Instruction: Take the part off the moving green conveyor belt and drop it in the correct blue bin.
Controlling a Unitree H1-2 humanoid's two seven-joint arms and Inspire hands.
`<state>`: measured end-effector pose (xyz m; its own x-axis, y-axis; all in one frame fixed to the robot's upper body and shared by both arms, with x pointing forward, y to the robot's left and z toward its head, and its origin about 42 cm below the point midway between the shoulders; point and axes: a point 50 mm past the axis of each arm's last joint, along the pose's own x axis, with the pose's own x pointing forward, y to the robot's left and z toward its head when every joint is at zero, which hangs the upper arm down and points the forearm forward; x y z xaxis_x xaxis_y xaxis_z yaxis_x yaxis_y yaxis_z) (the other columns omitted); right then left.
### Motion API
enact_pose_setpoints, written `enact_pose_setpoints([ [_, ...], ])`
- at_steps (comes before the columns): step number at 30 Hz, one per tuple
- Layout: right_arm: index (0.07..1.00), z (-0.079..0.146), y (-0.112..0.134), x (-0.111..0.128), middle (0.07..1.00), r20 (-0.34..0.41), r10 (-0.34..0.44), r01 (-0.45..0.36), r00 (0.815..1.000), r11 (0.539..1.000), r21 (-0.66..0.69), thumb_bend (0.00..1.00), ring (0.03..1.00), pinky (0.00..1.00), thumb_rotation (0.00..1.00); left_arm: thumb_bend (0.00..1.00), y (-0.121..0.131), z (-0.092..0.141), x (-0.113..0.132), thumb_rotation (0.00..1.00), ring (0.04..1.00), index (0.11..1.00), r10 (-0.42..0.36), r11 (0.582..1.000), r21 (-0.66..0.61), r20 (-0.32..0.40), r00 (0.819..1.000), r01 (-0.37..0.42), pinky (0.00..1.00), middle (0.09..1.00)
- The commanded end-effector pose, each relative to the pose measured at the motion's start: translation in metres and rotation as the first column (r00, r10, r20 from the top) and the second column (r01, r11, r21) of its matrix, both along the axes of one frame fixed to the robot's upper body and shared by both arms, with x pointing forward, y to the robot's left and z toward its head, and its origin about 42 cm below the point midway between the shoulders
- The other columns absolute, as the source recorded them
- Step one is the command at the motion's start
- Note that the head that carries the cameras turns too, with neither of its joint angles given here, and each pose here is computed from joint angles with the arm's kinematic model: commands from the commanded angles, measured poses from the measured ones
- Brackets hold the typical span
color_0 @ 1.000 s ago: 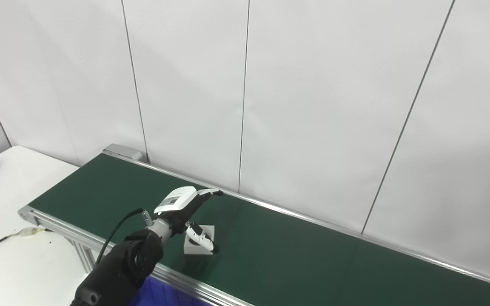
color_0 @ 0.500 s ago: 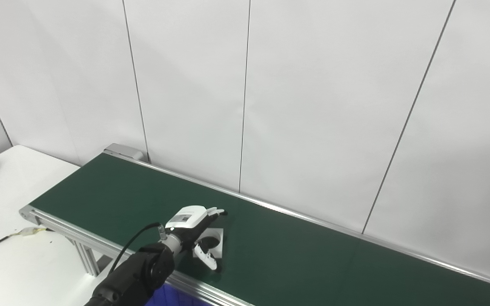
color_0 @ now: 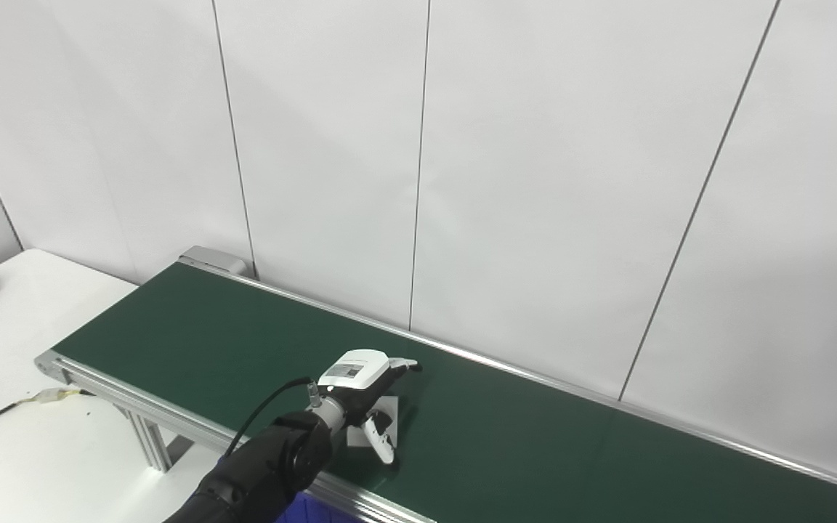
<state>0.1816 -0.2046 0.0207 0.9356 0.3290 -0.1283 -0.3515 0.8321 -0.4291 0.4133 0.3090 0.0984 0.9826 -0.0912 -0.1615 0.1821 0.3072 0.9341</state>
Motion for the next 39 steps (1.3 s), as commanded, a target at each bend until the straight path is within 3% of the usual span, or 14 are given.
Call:
enact_pose_setpoints([
  [1,1.0,0.012,0.004,0.005,0.98,0.076,0.008,-0.01,0.997,1.0,0.026,0.64,0.962,0.95,0.05,0.57,0.008,0.02,0.012,0.0,0.671,0.769,0.077,0.996,0.047,0.051,0.996,-0.08,0.54,0.768],
  [3,1.0,0.012,0.004,0.006,0.979,0.077,0.008,-0.01,0.997,1.0,0.025,0.64,0.961,0.95,0.06,0.51,0.006,0.021,0.012,0.0,0.554,0.726,0.091,0.993,0.07,0.034,0.995,-0.093,0.46,0.705],
  [4,1.0,0.012,0.004,0.006,0.978,0.08,0.008,-0.01,0.997,1.0,0.024,0.64,0.96,0.95,0.07,0.51,0.005,0.021,0.012,0.0,0.508,0.684,0.101,0.991,0.081,0.021,0.995,-0.102,0.41,0.604],
  [5,1.0,0.013,0.004,0.006,0.977,0.082,0.008,-0.01,0.997,1.0,0.024,0.64,0.959,0.94,0.06,0.5,0.004,0.021,0.012,0.0,0.483,0.593,0.111,0.99,0.089,0.002,0.994,-0.111,0.39,0.552],
  [6,1.0,0.013,0.004,0.006,0.977,0.085,0.007,-0.009,0.996,1.0,0.024,0.64,0.959,0.94,0.06,0.5,0.003,0.021,0.012,0.0,0.444,0.532,0.117,0.989,0.094,-0.017,0.993,-0.114,0.38,0.532],
  [8,1.0,0.012,0.005,0.006,0.978,0.087,0.004,-0.006,0.996,1.0,0.027,0.64,0.958,0.94,0.05,0.5,0.003,0.02,0.012,0.0,0.429,0.507,0.113,0.988,0.107,-0.054,0.992,-0.107,0.39,0.508],
  [19,1.0,0.011,0.005,0.008,0.978,0.088,-0.001,-0.002,0.996,1.0,0.028,0.63,0.962,0.95,0.06,0.5,0.007,0.009,0.012,0.0,0.455,0.468,0.143,0.977,0.186,-0.19,0.971,-0.108,0.48,0.545],
  [23,1.0,0.011,0.005,0.008,0.98,0.087,-0.003,0.0,0.996,1.0,0.031,0.64,0.963,0.95,0.04,0.5,0.01,0.01,0.01,0.0,0.46,0.466,0.139,0.977,0.187,-0.199,0.97,-0.102,0.49,0.543],
  [29,1.0,0.013,0.006,0.007,0.98,0.08,0.002,-0.004,0.997,1.0,0.028,0.63,0.964,0.95,0.04,0.5,0.013,0.025,0.003,0.0,0.444,0.481,0.101,0.989,0.123,-0.124,0.987,-0.086,0.45,0.528],
  [33,1.0,0.017,0.007,0.006,0.975,0.072,0.002,-0.003,0.997,1.0,0.013,0.63,0.959,0.93,0.05,0.5,0.008,0.064,-0.017,0.0,0.429,0.5,0.04,0.999,-0.001,0.006,0.999,-0.04,0.44,0.51],
  [39,1.0,0.018,0.009,0.006,0.964,0.064,0.006,-0.006,0.998,1.0,0.004,0.63,0.934,0.88,0.08,0.5,0.004,0.104,-0.038,0.0,0.406,0.515,-0.026,0.998,-0.058,0.085,0.996,0.031,0.39,0.498],
])
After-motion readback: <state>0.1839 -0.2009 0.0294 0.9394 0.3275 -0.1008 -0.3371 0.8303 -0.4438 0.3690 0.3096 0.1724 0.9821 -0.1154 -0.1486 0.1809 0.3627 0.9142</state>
